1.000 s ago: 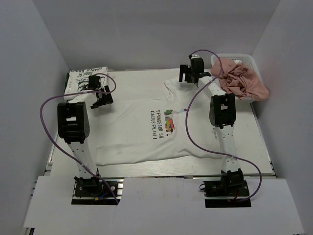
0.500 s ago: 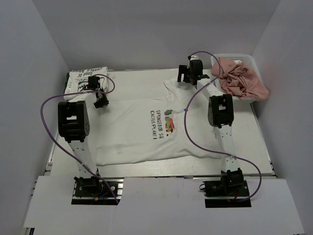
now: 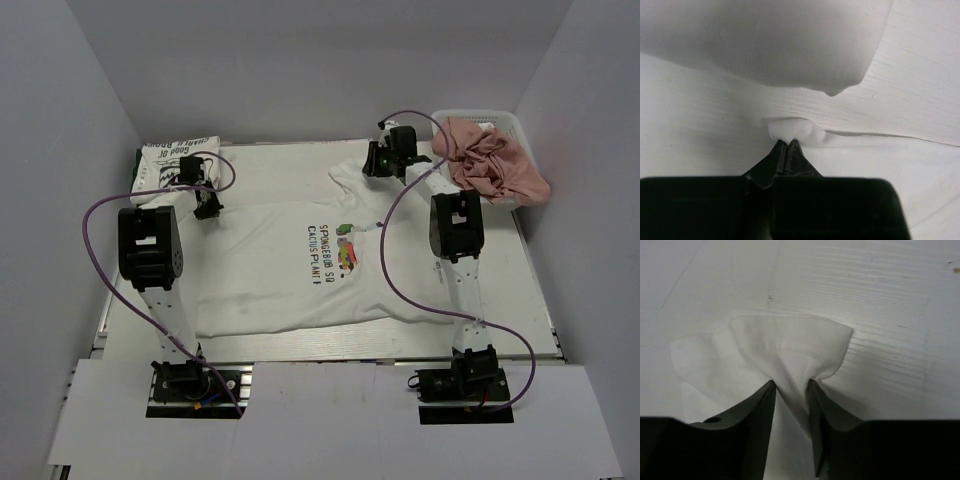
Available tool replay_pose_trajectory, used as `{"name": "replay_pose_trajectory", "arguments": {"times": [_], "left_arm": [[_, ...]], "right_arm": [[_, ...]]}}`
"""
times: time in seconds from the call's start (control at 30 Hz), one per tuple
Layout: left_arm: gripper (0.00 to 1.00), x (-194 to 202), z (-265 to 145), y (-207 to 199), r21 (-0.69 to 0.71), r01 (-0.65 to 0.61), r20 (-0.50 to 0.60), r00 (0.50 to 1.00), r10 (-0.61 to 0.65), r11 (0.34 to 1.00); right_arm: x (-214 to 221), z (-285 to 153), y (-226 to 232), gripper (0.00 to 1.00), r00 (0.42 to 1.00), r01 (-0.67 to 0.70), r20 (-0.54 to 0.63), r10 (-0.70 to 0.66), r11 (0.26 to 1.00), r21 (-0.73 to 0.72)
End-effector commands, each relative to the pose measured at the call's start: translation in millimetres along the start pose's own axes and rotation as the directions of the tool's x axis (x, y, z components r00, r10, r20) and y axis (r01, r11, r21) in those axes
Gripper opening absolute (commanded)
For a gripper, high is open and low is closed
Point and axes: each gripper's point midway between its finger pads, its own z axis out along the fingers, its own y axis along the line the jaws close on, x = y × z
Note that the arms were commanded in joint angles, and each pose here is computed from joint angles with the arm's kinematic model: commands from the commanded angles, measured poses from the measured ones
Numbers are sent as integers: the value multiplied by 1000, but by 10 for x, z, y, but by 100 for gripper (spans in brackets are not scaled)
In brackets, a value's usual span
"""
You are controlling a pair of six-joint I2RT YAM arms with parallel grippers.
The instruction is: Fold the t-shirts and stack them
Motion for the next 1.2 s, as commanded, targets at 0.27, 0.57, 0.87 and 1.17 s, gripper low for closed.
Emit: {"name": "replay_pose_trajectory", "arguments": {"times": [0.27,0.57,0.87,1.17], "left_arm": [[0,-213,-444,-153,91,-16,117,993,5,996],[0,-261,-780,-298,148,-57,209,978,25,987],[0,125,-989,-178,136,-37,199,980,9,990],[0,471,-1372,-81,225,125,322,926,-195,966]], "right_arm": [[-344,-393,221,0,997,67,44,-67,998,2],[-791,-1168,613,0,955,219,209,-211,976,-17],[-491,-1934,643,0,935,257,234,-267,964,71],[175,-2633,501,0,951,197,203,-233,964,181]]}}
